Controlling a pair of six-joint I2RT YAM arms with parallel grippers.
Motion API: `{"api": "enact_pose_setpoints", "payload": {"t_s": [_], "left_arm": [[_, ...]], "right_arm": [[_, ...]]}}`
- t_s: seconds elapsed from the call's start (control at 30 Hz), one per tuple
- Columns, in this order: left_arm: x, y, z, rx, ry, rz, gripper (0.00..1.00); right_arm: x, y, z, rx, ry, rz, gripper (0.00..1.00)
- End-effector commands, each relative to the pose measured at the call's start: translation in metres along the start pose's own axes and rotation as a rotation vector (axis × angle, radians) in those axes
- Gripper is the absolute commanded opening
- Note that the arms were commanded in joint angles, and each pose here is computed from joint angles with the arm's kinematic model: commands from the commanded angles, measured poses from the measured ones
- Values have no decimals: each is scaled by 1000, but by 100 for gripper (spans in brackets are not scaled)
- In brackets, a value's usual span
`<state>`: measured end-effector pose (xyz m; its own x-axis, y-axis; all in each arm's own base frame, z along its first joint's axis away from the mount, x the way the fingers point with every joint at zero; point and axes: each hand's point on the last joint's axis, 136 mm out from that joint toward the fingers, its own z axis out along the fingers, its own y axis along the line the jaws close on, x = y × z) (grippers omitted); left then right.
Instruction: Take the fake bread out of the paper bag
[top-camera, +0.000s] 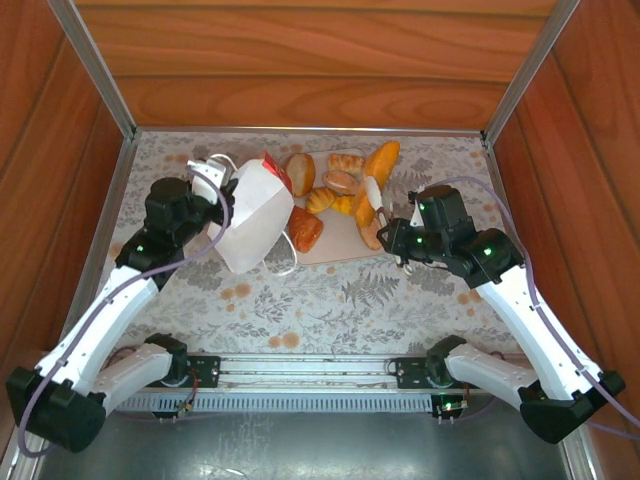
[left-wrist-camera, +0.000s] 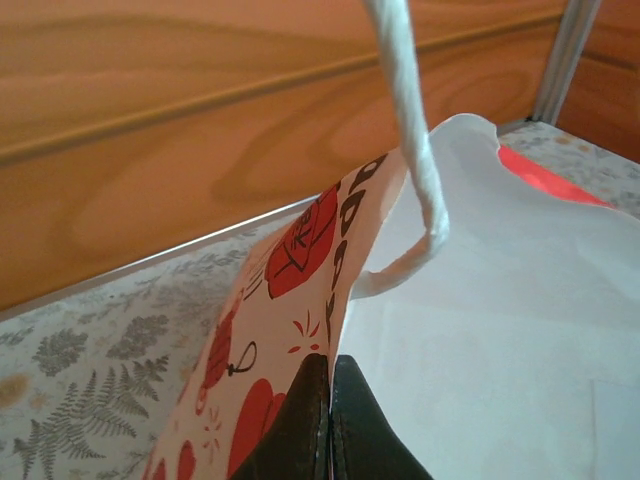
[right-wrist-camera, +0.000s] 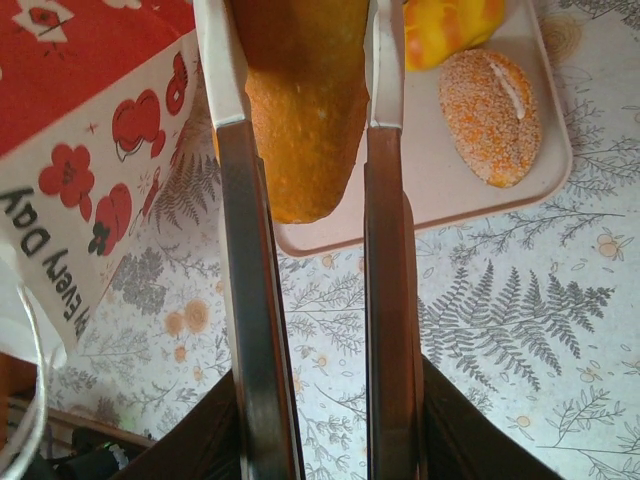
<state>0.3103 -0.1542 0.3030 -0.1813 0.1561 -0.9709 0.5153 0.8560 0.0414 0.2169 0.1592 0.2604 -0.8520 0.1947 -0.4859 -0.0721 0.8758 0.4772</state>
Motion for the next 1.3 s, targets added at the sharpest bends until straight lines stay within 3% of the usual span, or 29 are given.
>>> {"api": "enact_pose_setpoints", "payload": {"t_s": [0.0, 0.3, 0.7, 1.03, 1.27], "left_arm": [[-17, 4, -11, -37, -77, 13, 0], [-38, 44, -11, -235, -14, -210, 0], [-41, 83, 9, -291, 69, -570, 0], [-8, 111, 24, -315, 165, -808, 0], [11, 123, 37, -345, 214, -876, 0]], "right_arm": [[-10, 0, -2, -9, -46, -4, 6], [-7, 1, 14, -21, -7, 19, 6], [-2, -7, 24, -31, 9, 54, 6], [4, -1, 34, -140, 26, 92, 6], [10, 6, 49, -243, 53, 116, 6]]}}
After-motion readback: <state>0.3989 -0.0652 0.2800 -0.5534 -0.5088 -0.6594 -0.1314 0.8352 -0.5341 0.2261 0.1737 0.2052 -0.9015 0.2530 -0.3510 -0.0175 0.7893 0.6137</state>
